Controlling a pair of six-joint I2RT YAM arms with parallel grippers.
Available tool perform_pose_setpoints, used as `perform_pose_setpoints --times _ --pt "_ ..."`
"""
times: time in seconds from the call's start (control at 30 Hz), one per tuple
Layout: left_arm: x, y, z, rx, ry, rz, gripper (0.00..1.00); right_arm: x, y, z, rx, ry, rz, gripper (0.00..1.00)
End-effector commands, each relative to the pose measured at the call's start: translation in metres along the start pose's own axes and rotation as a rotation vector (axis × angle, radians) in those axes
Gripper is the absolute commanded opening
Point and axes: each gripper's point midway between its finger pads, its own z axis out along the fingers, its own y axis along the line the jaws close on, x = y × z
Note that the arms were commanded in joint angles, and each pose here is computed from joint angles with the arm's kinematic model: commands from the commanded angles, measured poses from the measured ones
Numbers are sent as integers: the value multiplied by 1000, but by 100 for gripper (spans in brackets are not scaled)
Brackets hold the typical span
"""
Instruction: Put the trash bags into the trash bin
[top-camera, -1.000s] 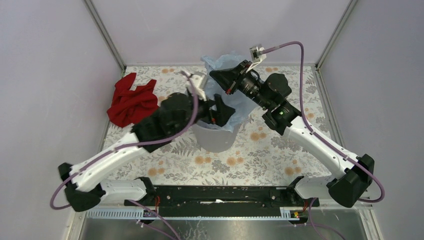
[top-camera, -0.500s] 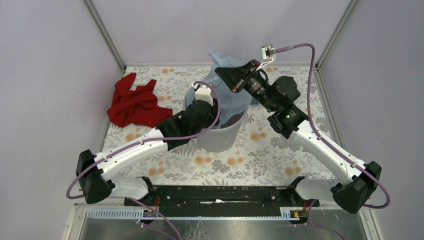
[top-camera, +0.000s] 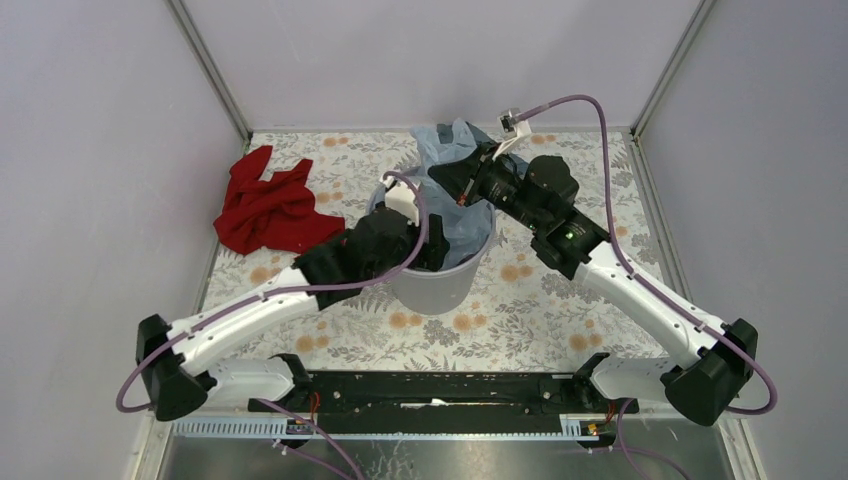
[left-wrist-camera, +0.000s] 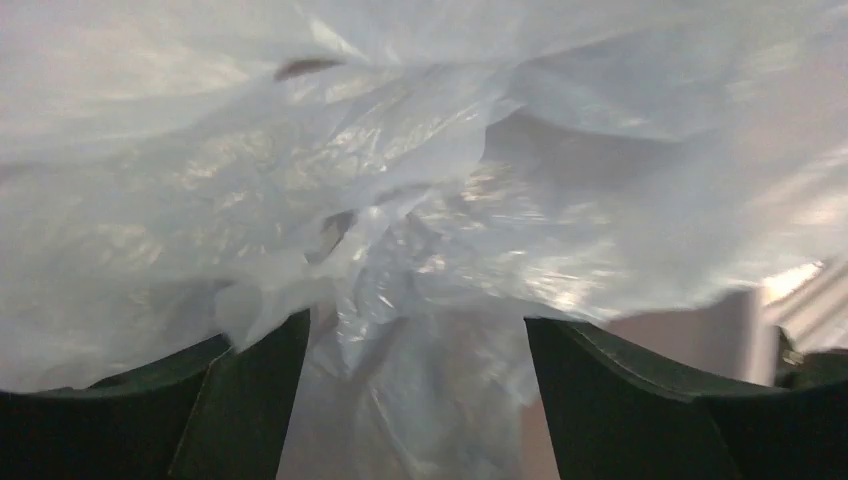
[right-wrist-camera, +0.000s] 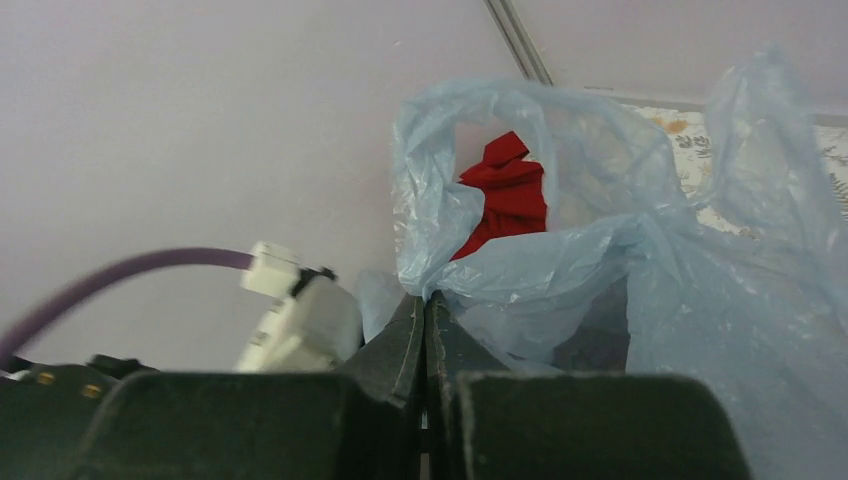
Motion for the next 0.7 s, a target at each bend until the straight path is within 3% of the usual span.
perform_pose_setpoints --times 0.0,0.2,0.33,0.5,0.67 --pt "-51 -32 -47 181 -101 4 88 -29 15 -10 5 -27 -118 0" --pt "-83 -54 -115 375 -181 -69 99 -26 32 -17 -58 39 -108 0" --pt "-127 -42 -156 339 -306 -225 99 -12 49 -25 -163 115 -110 1" --pt "-167 -44 -156 258 -314 -356 99 12 63 -30 -295 222 -122 1" --pt "-180 -54 -131 207 -280 -367 92 22 71 -38 -357 261 -112 0"
